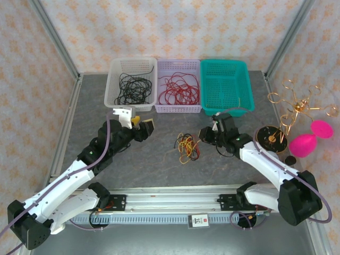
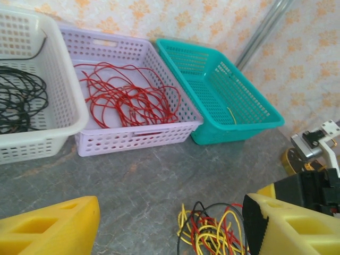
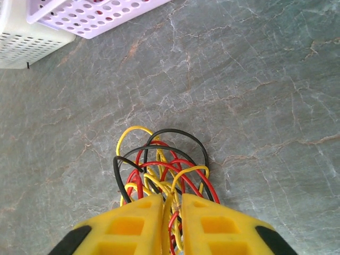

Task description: Untangle the cables

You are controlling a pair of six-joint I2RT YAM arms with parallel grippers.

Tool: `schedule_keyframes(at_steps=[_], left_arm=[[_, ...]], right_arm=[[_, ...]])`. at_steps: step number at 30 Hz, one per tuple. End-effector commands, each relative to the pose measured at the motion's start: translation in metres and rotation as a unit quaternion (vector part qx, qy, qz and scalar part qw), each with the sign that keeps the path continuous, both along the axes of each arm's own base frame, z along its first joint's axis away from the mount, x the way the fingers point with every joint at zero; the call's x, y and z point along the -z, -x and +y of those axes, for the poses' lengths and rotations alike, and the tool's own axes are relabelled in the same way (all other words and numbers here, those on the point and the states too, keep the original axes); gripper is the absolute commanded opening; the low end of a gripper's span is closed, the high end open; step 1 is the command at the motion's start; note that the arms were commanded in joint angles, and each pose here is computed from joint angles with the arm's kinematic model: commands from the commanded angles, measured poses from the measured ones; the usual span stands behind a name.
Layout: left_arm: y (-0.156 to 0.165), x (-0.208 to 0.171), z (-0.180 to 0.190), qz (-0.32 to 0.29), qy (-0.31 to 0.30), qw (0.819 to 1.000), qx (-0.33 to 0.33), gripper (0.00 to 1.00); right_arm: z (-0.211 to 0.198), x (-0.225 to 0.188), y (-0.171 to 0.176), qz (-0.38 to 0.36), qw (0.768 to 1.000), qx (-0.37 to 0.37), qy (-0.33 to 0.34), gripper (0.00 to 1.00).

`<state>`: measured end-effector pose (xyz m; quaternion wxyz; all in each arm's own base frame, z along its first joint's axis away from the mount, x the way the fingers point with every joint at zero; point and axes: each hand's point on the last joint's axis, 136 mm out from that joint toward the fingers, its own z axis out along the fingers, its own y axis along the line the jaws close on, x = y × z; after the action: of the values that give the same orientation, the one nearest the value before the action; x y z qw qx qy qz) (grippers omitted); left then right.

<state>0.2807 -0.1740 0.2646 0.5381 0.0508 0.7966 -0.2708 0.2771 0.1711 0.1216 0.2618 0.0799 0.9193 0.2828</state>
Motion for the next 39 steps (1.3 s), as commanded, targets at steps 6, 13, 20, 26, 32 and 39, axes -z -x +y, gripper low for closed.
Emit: schedule_keyframes(at_steps=[6,13,20,26,32,39], left_arm=[[0.009,-0.003,-0.037,-0.017,0.042,0.993,0.105,0.72],[0.025,-0.012,-0.086,-0.042,0.049,0.973,0.222,0.71],[0.03,-0.048,-0.124,-0.091,0.065,0.942,0.316,0.71],[0.028,-0.06,-0.155,-0.114,0.04,0.915,0.385,0.7],[0.014,-0.04,-0.166,-0.113,0.007,0.912,0.395,0.71],[0.008,0.011,-0.17,-0.088,-0.024,0.912,0.4,0.78]], right_arm=[[0.001,-0.01,-0.003,-0.03,0.999,-0.013,0.01,0.03],[0.006,-0.085,-0.008,-0.111,0.991,-0.068,0.028,0.0],[0.028,-0.15,0.003,-0.173,0.974,-0.143,-0.017,0.0],[0.047,-0.177,0.008,-0.194,0.961,-0.186,-0.07,0.0],[0.056,-0.186,0.009,-0.193,0.956,-0.202,-0.093,0.0],[0.056,-0.196,0.013,-0.201,0.952,-0.206,-0.101,0.0]])
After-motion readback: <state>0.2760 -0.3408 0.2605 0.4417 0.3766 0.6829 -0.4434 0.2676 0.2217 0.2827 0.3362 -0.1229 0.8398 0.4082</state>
